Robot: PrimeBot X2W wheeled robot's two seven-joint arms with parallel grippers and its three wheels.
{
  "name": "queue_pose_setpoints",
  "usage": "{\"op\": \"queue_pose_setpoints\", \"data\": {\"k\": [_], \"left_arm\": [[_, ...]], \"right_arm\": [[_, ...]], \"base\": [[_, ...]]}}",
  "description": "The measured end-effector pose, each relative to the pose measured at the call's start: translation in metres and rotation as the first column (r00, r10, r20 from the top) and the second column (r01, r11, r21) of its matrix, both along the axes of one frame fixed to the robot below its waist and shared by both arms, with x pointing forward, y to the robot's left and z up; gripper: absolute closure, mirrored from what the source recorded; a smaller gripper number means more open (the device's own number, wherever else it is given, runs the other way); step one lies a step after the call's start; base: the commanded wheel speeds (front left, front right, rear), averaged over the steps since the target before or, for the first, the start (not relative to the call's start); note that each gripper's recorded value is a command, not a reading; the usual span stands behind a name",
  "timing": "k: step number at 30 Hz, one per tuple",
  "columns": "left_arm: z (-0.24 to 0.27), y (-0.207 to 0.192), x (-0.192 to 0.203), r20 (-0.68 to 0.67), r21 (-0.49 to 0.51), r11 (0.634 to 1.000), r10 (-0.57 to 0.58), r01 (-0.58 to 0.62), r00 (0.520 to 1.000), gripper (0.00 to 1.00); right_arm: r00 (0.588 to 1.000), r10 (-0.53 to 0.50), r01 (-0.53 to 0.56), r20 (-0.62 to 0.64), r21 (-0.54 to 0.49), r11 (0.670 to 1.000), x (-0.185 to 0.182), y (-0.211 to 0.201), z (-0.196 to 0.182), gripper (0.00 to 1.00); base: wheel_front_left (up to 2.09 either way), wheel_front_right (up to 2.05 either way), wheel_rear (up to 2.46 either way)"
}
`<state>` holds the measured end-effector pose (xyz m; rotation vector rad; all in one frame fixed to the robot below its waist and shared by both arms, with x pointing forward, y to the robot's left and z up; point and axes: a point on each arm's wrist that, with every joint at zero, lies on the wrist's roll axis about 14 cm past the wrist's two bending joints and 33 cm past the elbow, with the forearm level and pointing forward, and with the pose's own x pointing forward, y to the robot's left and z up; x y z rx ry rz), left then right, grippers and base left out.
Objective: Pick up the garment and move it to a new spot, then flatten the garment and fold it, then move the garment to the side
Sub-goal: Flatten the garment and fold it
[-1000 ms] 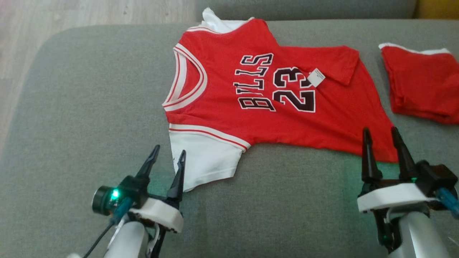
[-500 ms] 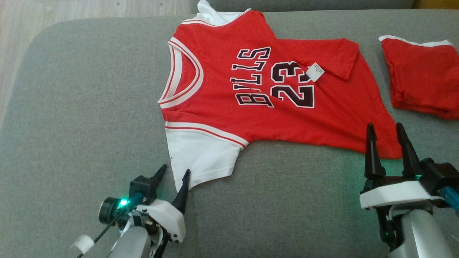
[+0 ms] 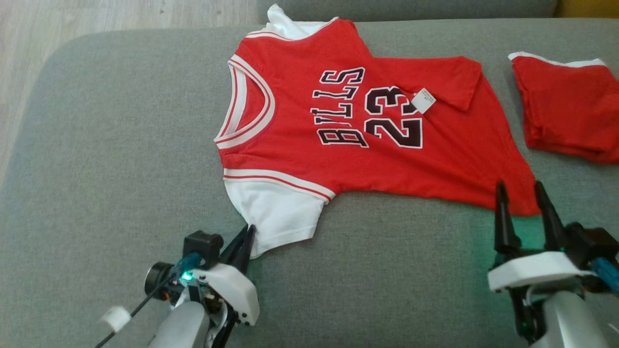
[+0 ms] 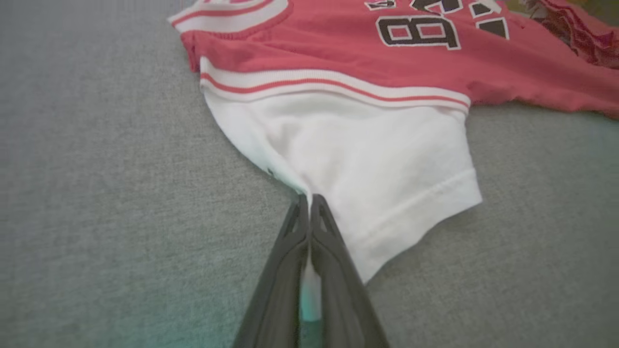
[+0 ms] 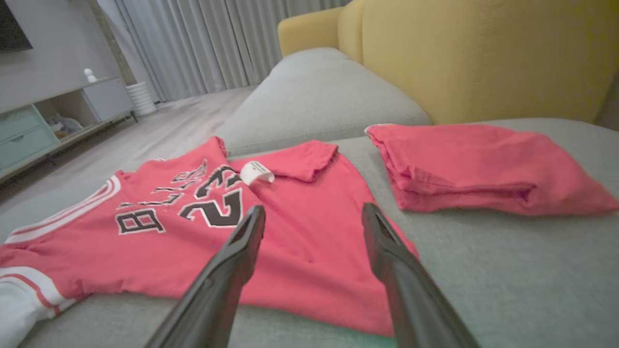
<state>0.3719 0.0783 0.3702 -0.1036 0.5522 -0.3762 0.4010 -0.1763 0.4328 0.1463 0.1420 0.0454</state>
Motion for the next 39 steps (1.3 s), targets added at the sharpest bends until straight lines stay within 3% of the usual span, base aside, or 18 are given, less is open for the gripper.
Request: {"op": "queue_pose_setpoints", "data": {"k": [6,11,28,30,31,39], "left_arm": [[0.048,0.020,0.024,0.243,-0.062,0.993,0.115,-0.103,0.963,1.00],[0.077,0.025,0.033,0.364,-0.104,0.986,0.157,-0.128,0.918,1.00],[0.096,0.028,0.033,0.425,-0.131,0.984,0.167,-0.122,0.890,1.00],[0.098,0.028,0.033,0.432,-0.126,0.985,0.162,-0.119,0.887,1.00],[0.099,0.028,0.033,0.435,-0.125,0.985,0.160,-0.117,0.886,1.00],[0.107,0.031,0.025,0.459,-0.125,0.985,0.161,-0.115,0.874,1.00]], "right_arm": [[0.992,-0.072,0.067,-0.106,-0.051,0.996,-0.016,-0.027,-0.029,0.00],[0.978,-0.114,0.107,-0.175,-0.051,0.993,-0.019,-0.039,-0.044,0.00],[0.941,-0.077,0.065,-0.330,-0.050,0.997,-0.009,-0.025,-0.077,0.00],[0.939,-0.070,0.057,-0.337,-0.049,0.997,-0.007,-0.023,-0.077,0.94],[0.939,-0.068,0.055,-0.338,-0.048,0.997,-0.006,-0.022,-0.077,1.00],[0.970,-0.020,0.021,-0.243,0.001,1.000,0.001,-0.003,-0.053,1.00]], "base": [[0.00,0.00,0.00],[0.00,0.00,0.00],[0.00,0.00,0.00],[0.00,0.00,0.00],[0.00,0.00,0.00],[0.00,0.00,0.00]]}}
